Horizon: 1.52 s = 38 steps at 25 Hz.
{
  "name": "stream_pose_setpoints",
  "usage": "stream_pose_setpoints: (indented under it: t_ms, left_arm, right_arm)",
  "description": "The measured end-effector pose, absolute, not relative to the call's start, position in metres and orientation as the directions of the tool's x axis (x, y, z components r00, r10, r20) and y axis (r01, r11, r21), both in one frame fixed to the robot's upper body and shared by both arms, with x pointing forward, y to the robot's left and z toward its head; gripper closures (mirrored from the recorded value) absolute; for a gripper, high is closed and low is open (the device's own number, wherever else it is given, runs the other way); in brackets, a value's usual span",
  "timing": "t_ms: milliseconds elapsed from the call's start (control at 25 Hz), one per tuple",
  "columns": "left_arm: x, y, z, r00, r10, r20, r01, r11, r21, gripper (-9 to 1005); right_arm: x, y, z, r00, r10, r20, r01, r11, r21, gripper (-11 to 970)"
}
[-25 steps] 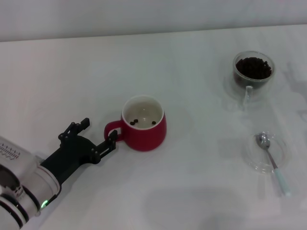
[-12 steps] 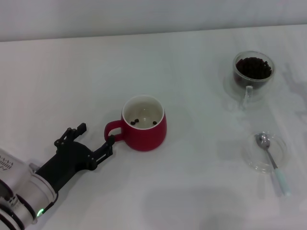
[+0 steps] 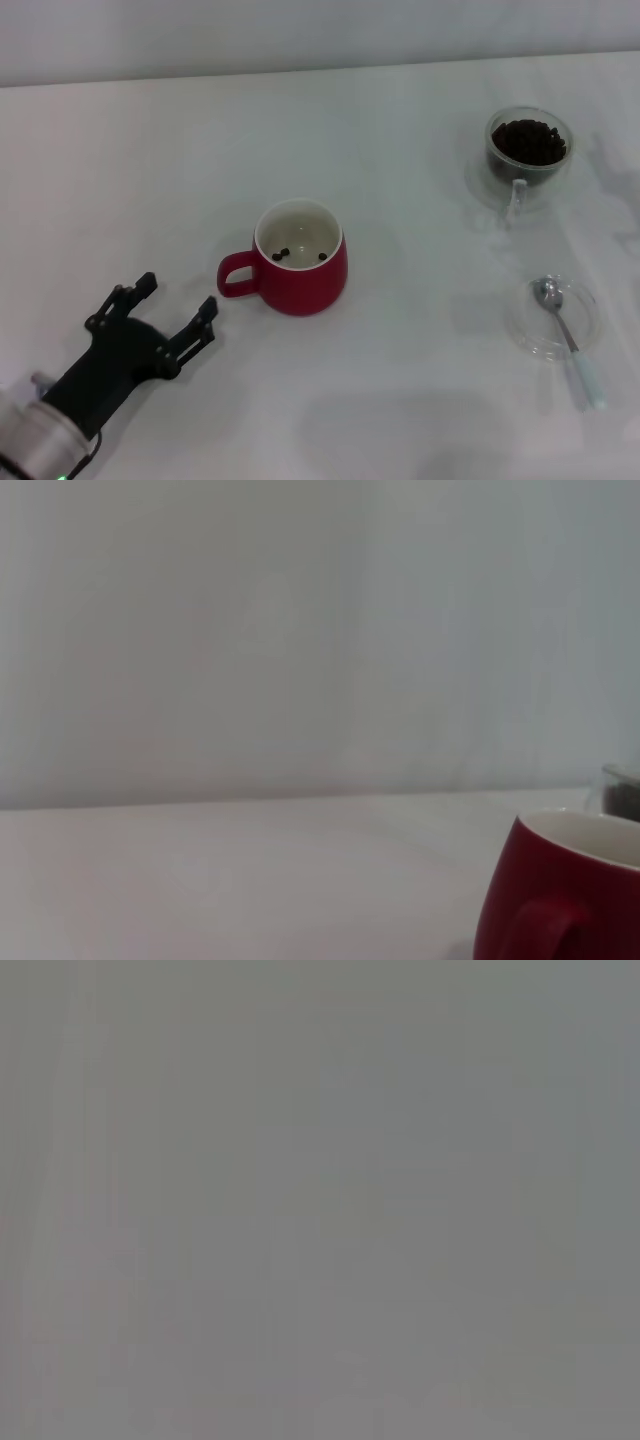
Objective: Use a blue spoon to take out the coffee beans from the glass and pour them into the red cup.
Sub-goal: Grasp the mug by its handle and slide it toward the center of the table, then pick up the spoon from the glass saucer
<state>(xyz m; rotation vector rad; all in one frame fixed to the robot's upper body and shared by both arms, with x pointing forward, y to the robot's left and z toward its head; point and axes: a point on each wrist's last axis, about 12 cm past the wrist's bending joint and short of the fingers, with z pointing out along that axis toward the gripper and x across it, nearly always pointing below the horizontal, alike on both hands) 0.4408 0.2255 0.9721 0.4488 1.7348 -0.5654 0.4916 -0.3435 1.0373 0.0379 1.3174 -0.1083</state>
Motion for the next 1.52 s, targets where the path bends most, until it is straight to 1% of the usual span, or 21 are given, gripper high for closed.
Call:
stream_pose_setpoints:
  t_ms: [80,120,160,240,360,440,520,680,720,760,880,960,1120,1240,1440,1520]
  left_arm:
    - [0.431,0.232,0.972,-0.217,-0.022,-0.976,0.559,0.817,-0.143,111]
    - [0.421,0.238,0.973,-0.198,-0.049,-0.979,0.542,0.826,-0.151,111]
    - [0.421,0.238,0.973,-0.198,-0.049,-0.979,0.542,0.826,-0.151,111]
    - [0.412,0.245,0.975,-0.173,-0.082,-0.982,0.519,0.839,-0.162,111]
    - [0.400,0.258,0.977,-0.135,-0.126,-0.983,0.452,0.875,-0.175,111]
    - [0.395,0.268,0.978,-0.114,-0.147,-0.983,0.394,0.901,-0.180,111]
    - [0.392,0.278,0.978,-0.099,-0.161,-0.982,0.331,0.925,-0.185,111]
    - [0.395,0.292,0.978,-0.083,-0.164,-0.983,0.244,0.953,-0.179,112]
    - [0.397,0.294,0.979,-0.078,-0.166,-0.983,0.227,0.957,-0.180,112]
    - [0.400,0.296,0.979,-0.071,-0.171,-0.983,0.207,0.961,-0.182,112]
    - [0.408,0.301,0.982,-0.048,-0.182,-0.982,0.166,0.968,-0.188,112]
    - [0.415,0.303,0.985,-0.030,-0.189,-0.982,0.144,0.971,-0.191,112]
    - [0.428,0.307,0.990,0.006,-0.208,-0.978,0.090,0.974,-0.206,113]
    - [0.440,0.309,0.994,0.030,-0.218,-0.976,0.063,0.974,-0.216,114]
    - [0.459,0.313,1.001,0.064,-0.230,-0.971,0.021,0.973,-0.229,115]
    - [0.465,0.314,1.003,0.076,-0.235,-0.969,0.004,0.972,-0.235,116]
  right_arm:
    - [0.491,-0.343,1.037,0.246,-0.054,-0.968,0.100,0.995,-0.030,104]
    - [0.491,-0.343,1.037,0.246,-0.046,-0.968,0.096,0.995,-0.023,104]
    - [0.491,-0.342,1.037,0.246,-0.031,-0.969,0.084,0.996,-0.010,104]
    - [0.490,-0.339,1.036,0.239,0.016,-0.971,0.002,1.000,0.017,105]
    - [0.490,-0.337,1.039,0.204,0.125,-0.971,-0.194,0.977,0.085,105]
    - [0.491,-0.339,1.042,0.159,0.180,-0.971,-0.309,0.943,0.124,106]
    - [0.494,-0.343,1.047,0.073,0.218,-0.973,-0.436,0.885,0.166,107]
    - [0.495,-0.350,1.058,-0.087,0.218,-0.972,-0.573,0.788,0.228,108]
    - [0.495,-0.353,1.061,-0.115,0.202,-0.973,-0.592,0.772,0.230,108]
    - [0.492,-0.360,1.068,-0.173,0.151,-0.973,-0.622,0.750,0.227,108]
    - [0.485,-0.368,1.071,-0.208,0.118,-0.971,-0.625,0.748,0.225,110]
    - [0.472,-0.376,1.071,-0.225,0.105,-0.969,-0.616,0.755,0.225,111]
    - [0.432,-0.391,1.064,-0.236,0.116,-0.965,-0.569,0.789,0.234,115]
    - [0.400,-0.397,1.057,-0.214,0.158,-0.964,-0.532,0.809,0.250,117]
    - [0.354,-0.397,1.037,-0.135,0.251,-0.958,-0.426,0.859,0.285,118]
    - [0.339,-0.392,1.030,-0.100,0.268,-0.958,-0.399,0.871,0.286,155]
